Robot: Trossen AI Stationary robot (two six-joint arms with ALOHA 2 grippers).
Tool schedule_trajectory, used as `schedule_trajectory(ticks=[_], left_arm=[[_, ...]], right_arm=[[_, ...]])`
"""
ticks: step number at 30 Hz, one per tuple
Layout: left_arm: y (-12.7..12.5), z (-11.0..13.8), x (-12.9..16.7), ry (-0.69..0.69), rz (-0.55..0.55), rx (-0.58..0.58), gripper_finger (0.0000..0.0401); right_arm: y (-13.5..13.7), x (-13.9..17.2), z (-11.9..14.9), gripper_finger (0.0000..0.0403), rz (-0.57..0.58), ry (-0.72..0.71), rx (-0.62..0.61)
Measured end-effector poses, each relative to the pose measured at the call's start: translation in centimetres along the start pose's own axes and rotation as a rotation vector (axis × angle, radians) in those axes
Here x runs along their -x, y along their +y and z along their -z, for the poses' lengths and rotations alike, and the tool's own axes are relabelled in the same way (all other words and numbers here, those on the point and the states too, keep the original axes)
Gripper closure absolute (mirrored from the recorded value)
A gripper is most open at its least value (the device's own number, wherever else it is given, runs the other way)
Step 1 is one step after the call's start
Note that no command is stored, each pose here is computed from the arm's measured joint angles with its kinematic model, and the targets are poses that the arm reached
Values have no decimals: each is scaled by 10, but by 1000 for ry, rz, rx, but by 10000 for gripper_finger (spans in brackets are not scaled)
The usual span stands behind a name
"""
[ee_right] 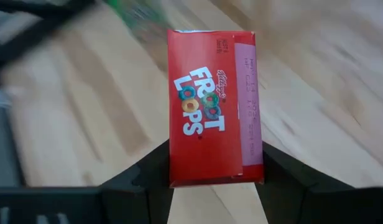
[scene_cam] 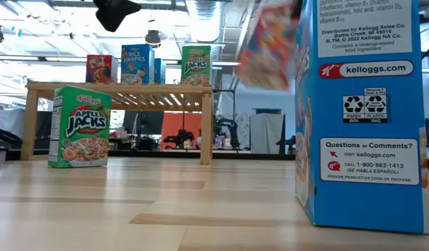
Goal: Stack cereal on shelf
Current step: Put the bottom red cereal box on the shelf aligned with the red cereal box
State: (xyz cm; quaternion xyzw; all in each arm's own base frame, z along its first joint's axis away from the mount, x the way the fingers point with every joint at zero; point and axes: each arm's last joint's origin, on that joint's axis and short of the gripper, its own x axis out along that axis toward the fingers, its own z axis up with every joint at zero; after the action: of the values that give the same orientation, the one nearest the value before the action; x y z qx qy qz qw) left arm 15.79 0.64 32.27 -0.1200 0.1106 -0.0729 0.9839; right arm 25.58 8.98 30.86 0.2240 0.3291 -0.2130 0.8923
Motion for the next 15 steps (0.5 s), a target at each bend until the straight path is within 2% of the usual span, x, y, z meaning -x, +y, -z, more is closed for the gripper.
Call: schedule_trajectory(ticks=[8,15], left_arm=[[-5,3,-29,14,12,74,28],[-8,0,-46,-38,30,145,28]], right_arm=[[16,3,-28,189,-206,-153,115],[19,4,-43,189,-276,-235,176]])
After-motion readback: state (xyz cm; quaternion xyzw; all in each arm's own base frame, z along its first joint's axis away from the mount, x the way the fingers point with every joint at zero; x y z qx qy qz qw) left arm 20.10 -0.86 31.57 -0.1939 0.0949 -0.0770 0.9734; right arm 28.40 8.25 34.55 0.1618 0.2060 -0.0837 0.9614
